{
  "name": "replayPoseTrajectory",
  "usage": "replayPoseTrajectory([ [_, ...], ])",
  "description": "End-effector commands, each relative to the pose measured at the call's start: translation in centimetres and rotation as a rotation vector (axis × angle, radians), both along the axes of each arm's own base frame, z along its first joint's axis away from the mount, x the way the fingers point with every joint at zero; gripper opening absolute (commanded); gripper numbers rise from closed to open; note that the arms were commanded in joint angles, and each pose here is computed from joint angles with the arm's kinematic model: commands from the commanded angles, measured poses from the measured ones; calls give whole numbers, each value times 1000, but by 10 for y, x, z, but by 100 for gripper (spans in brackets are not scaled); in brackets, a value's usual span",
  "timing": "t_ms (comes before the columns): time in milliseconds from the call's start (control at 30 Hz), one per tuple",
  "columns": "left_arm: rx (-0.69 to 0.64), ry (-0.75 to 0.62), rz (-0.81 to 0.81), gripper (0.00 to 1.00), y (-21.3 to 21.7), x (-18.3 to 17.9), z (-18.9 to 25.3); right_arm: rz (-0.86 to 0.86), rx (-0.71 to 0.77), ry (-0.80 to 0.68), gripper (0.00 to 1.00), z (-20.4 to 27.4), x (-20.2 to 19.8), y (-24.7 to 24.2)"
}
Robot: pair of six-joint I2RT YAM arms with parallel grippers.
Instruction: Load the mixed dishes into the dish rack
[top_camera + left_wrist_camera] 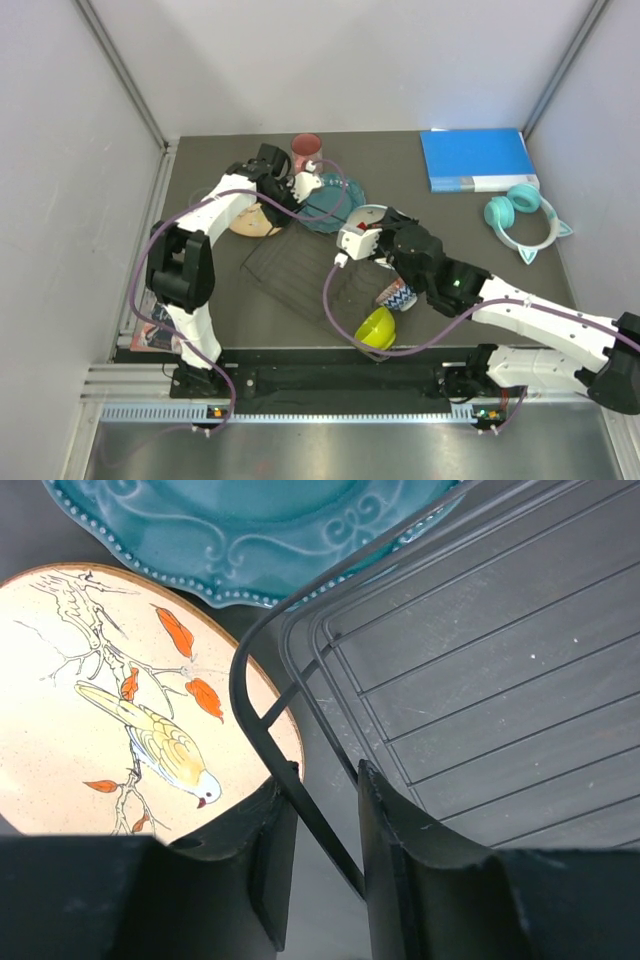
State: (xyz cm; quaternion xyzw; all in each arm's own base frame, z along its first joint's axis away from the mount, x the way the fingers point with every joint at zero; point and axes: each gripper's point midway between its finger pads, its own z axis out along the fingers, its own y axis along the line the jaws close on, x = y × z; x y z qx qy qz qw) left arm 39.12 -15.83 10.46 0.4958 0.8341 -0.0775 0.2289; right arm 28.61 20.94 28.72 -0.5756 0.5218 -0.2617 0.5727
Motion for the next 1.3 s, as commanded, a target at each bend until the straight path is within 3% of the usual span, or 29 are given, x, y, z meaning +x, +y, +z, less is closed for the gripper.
replayPoseTrajectory([
  [0,20,-2,-6,36,-2,6,-1,7,48,18,0,-1,1,10],
  [367,-65,7,36,40,-9,10,21,16,21,81,0,-19,-1,14],
  [667,-94,1,68,43,-8,16,32,38,-2,181,0,-61,-7,20],
  [867,-85,-8,78,47,-4,18,33,41,21,208,1,-58,-10,25],
  [1267,-106,6,127,48,-1,23,36,31,-5,384,1,-89,-59,27],
])
